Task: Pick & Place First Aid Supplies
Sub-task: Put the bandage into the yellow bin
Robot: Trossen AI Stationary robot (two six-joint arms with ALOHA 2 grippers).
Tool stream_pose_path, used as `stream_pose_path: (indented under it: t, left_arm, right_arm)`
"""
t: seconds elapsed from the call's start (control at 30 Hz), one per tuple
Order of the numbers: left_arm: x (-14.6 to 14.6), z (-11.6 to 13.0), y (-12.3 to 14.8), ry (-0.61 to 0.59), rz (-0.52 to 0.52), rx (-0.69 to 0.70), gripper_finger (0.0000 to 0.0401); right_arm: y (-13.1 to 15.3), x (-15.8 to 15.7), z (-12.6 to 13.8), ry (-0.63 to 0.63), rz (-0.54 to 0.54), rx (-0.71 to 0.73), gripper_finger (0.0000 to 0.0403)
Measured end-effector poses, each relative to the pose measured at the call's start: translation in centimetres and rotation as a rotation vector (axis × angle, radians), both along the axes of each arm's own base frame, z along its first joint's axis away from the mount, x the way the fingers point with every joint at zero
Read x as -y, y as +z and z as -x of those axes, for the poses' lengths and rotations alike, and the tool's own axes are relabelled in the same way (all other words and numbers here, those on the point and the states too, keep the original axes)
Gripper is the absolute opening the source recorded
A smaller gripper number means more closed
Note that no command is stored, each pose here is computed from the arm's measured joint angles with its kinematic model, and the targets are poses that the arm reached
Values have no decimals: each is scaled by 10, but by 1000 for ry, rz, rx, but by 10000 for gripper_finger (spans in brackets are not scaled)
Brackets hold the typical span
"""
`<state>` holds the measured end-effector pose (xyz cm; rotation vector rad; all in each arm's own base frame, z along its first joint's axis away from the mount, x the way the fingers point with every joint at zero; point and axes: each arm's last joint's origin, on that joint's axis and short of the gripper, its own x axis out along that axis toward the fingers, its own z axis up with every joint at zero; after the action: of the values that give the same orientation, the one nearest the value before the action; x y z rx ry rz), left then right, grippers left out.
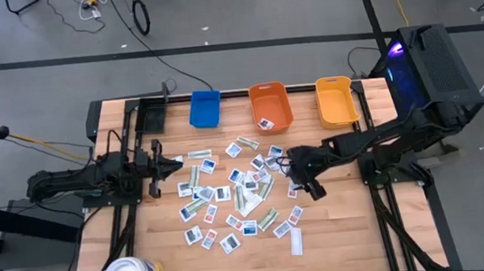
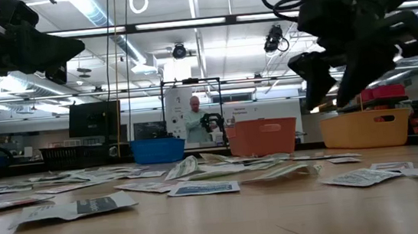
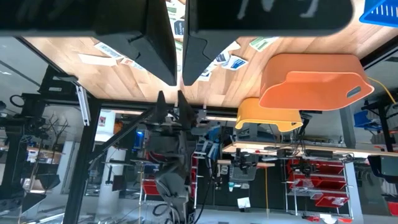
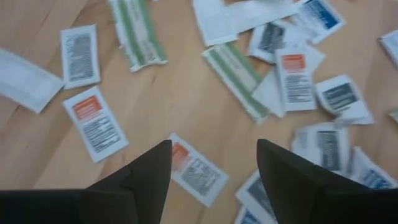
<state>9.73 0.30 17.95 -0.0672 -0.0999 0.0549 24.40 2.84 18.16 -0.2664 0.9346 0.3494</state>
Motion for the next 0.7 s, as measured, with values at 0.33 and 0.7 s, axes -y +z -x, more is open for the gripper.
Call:
stream_pose_path:
  t: [0.33,0.7]
  left_arm:
    - [0,0,0,0,0,0,32]
    - [0,0,0,0,0,0,32]
  right_arm:
    - [1,-26,2,173,38,47,236]
    - [10,-37,-4,256,-1,145,236]
